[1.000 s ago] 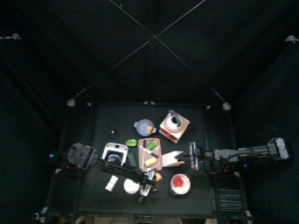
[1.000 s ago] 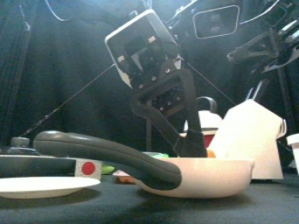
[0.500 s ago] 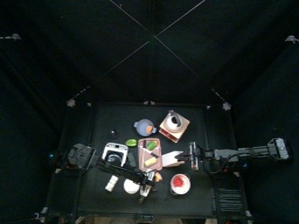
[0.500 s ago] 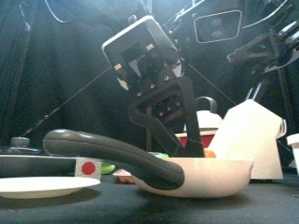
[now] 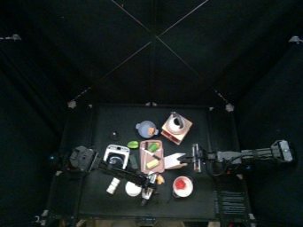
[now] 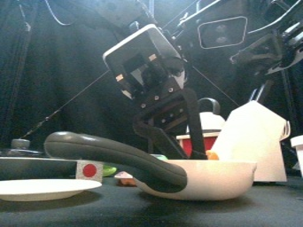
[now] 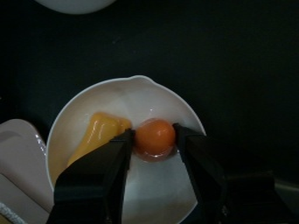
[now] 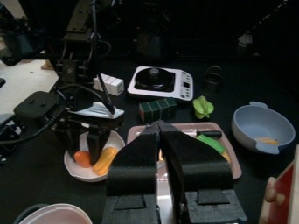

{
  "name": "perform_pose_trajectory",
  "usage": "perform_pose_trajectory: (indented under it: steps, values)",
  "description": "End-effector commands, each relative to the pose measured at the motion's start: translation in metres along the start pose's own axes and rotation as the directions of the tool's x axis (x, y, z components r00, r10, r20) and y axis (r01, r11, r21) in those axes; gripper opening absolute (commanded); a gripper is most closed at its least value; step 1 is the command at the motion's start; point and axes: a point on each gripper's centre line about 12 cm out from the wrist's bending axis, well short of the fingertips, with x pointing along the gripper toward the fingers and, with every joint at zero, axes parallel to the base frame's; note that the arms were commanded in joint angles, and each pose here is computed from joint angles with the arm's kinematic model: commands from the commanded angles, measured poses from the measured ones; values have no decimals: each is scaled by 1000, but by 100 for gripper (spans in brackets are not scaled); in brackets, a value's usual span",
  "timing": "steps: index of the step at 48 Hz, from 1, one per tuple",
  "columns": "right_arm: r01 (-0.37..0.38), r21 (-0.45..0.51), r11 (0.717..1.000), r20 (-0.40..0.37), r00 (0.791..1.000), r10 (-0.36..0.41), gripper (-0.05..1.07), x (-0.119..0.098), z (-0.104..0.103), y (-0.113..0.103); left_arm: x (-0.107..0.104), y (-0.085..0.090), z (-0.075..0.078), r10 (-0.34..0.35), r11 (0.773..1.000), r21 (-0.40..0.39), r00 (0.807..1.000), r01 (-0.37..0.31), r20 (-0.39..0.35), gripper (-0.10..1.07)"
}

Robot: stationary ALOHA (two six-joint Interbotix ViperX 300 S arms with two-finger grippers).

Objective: Grab corn bottom

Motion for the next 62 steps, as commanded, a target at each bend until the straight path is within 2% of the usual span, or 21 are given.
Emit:
perform_pose_trajectory:
  steps: [1, 5, 11, 20, 28, 36, 41, 44, 45, 46, 50, 57, 62]
  values:
    - [4, 0, 1000, 15, 1000, -4, 2, 1, 4, -1, -7, 2, 9, 3, 1000, -5, 1000, -3, 24, 72]
    - [5, 0, 1000, 14, 1000, -5, 2, 1, 4, -1, -9, 2, 9, 4, 1000, -4, 1000, -4, 27, 67]
    - [5, -1, 1000, 12, 1000, -5, 2, 1, 3, -1, -17, 2, 12, 4, 1000, -5, 999, -4, 41, 65]
    - [5, 0, 1000, 11, 1000, -5, 2, 1, 3, -1, -45, 3, 21, 9, 1000, -9, 995, -8, 99, 65]
    - [5, 0, 1000, 12, 1000, -5, 2, 1, 3, -1, -68, 7, 17, 17, 1000, -14, 988, -15, 152, 65]
    - [5, -1, 1000, 12, 1000, -5, 2, 1, 3, -1, -97, 14, 9, 28, 999, -27, 969, -22, 247, 65]
    - [5, 0, 1000, 15, 1000, -5, 2, 1, 5, -1, -116, 20, 0, 41, 999, -41, 940, -29, 337, 65]
    - [5, 2, 1000, 20, 1000, -5, 2, 2, 6, -1, -128, 29, -9, 62, 997, -63, 909, -39, 413, 65]
    - [5, 3, 1000, 20, 1000, -5, 2, 2, 6, -1, -129, 30, -10, 64, 997, -65, 904, -40, 424, 65]
    - [6, 2, 1000, 21, 1000, -6, 2, 2, 7, -1, -134, 33, -15, 73, 996, -74, 887, -44, 457, 65]
    - [8, 12, 1000, 26, 1000, -9, 2, 2, 8, -2, -142, 40, -27, 95, 994, -92, 844, -54, 528, 65]
    - [22, 56, 998, 12, 1000, -23, 2, 2, 5, -3, -150, 47, -44, 123, 991, -120, 786, -63, 606, 64]
    - [37, 99, 994, 0, 999, -37, 2, 3, 4, -5, -152, 50, -50, 137, 989, -133, 762, -66, 633, 64]
